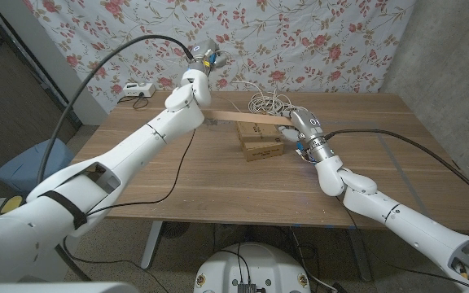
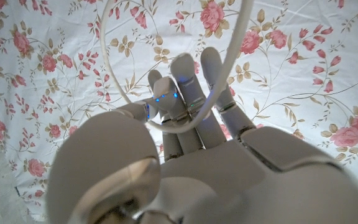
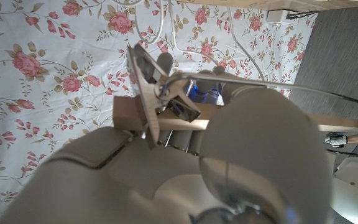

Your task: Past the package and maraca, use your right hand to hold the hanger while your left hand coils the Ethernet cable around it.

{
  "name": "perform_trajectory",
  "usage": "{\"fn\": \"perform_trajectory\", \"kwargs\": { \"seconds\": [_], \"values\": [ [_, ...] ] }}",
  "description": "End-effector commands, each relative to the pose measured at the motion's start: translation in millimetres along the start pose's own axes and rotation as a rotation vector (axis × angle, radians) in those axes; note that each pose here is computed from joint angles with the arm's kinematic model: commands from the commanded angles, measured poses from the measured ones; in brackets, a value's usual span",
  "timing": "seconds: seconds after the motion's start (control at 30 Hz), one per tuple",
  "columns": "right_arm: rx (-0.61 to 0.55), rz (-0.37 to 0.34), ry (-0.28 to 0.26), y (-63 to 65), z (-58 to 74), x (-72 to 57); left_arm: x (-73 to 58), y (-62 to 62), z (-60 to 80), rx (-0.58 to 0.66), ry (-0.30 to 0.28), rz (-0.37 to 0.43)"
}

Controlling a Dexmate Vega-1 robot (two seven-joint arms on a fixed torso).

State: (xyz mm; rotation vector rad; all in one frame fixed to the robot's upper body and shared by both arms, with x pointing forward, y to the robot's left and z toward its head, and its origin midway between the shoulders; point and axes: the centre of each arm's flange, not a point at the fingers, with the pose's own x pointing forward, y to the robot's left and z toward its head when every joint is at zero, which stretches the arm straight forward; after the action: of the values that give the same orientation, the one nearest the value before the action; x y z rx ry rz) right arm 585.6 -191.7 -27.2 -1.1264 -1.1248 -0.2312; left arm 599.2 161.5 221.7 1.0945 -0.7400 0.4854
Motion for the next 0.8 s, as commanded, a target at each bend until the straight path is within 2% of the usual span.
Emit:
{"fn": "perform_trajectory", "kwargs": {
  "seconds": [0.03,0.07,0.1,0.17,0.37,0.57,0.8],
  "values": [
    [0.013,-0.024,0.015,-3.6,2.8,2.0,19.4,46.8,36.9,-0.089,-0.123,-0.041],
    [0.017,-0.027,0.017,-3.7,2.6,2.4,20.5,54.4,45.7,-0.079,-0.149,-0.062],
    [0.017,-0.027,0.017,-3.7,2.6,2.4,20.5,54.5,45.8,-0.078,-0.149,-0.064],
    [0.026,-0.03,0.027,-3.4,0.8,3.4,20.8,66.3,58.1,-0.071,-0.177,-0.1],
    [0.035,-0.041,0.053,-2.2,-5.1,7.5,18.6,88.2,75.0,-0.104,-0.192,-0.212],
    [0.044,-0.044,0.062,-0.3,-8.3,14.2,13.0,102.1,83.3,-0.127,-0.193,-0.333],
    [0.05,-0.04,0.065,1.8,-10.2,18.4,5.5,124.0,83.4,-0.097,-0.147,-0.443]
  ]
}}
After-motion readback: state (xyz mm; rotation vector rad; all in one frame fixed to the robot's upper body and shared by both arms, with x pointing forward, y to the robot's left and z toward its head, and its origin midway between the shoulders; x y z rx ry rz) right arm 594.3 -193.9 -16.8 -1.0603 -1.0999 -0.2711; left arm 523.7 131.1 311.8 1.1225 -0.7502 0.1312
